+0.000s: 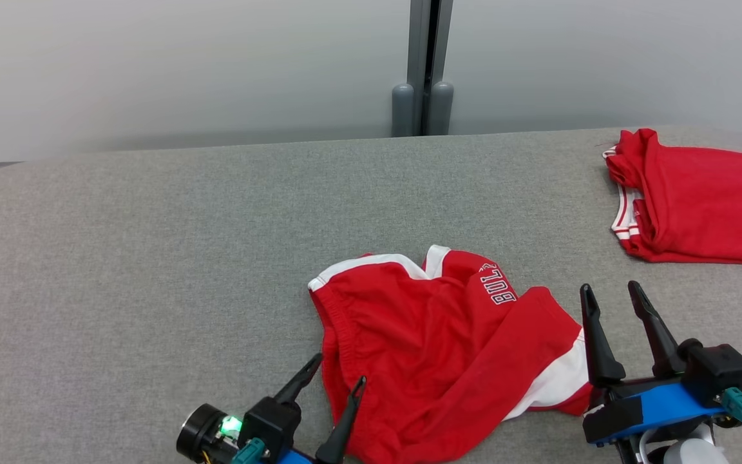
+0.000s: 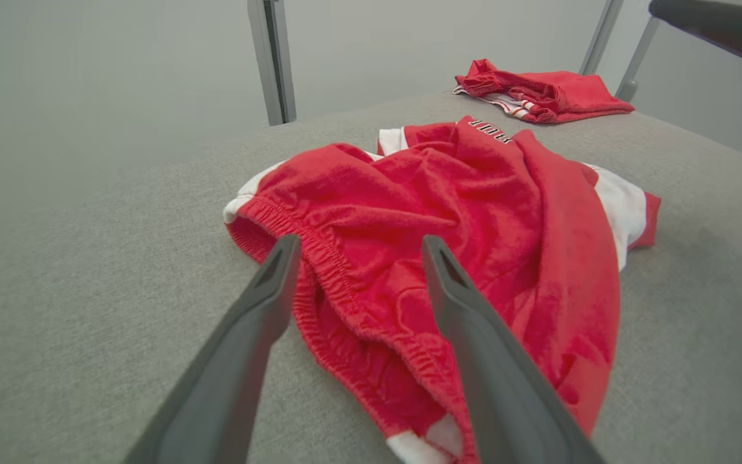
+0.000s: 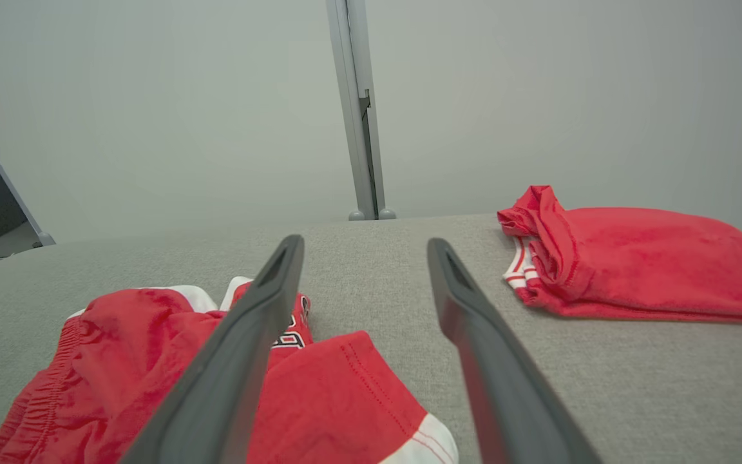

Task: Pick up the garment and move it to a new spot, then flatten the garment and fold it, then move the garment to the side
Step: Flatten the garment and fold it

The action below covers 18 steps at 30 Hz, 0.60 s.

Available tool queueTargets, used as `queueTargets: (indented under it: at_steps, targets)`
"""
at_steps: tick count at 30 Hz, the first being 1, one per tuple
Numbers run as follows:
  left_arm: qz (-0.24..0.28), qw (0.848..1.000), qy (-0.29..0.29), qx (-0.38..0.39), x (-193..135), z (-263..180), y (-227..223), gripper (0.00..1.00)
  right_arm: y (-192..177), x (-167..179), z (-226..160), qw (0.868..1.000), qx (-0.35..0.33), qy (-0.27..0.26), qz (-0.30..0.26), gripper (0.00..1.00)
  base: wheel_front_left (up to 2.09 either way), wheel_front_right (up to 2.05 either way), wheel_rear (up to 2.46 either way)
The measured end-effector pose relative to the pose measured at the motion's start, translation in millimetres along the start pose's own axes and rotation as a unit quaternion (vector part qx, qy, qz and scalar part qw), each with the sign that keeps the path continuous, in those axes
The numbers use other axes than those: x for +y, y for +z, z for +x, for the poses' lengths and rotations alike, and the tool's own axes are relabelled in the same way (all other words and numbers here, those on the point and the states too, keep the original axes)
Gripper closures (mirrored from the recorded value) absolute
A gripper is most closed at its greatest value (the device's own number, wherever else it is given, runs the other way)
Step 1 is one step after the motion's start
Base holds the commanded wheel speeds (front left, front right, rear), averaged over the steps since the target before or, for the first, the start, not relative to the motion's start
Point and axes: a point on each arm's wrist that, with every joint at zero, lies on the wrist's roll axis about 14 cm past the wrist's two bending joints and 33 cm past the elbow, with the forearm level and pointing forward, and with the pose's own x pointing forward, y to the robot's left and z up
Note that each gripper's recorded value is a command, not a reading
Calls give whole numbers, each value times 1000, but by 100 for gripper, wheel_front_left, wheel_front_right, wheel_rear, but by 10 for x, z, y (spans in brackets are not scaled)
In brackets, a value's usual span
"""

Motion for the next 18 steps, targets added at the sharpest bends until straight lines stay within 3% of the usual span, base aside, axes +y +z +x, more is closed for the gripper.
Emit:
queueTargets:
  at_steps: [17, 18]
  targets:
    - [-29, 986, -80, 145, -409, -207, -713, 0, -56, -97, -32, 1000, 9, -14, -2, 0, 0, 0, 0]
    - [-32, 986, -80, 146, -411, -194, -716, 54, -57, -99, -32, 1000, 9, -15, -2, 0, 0, 0, 0]
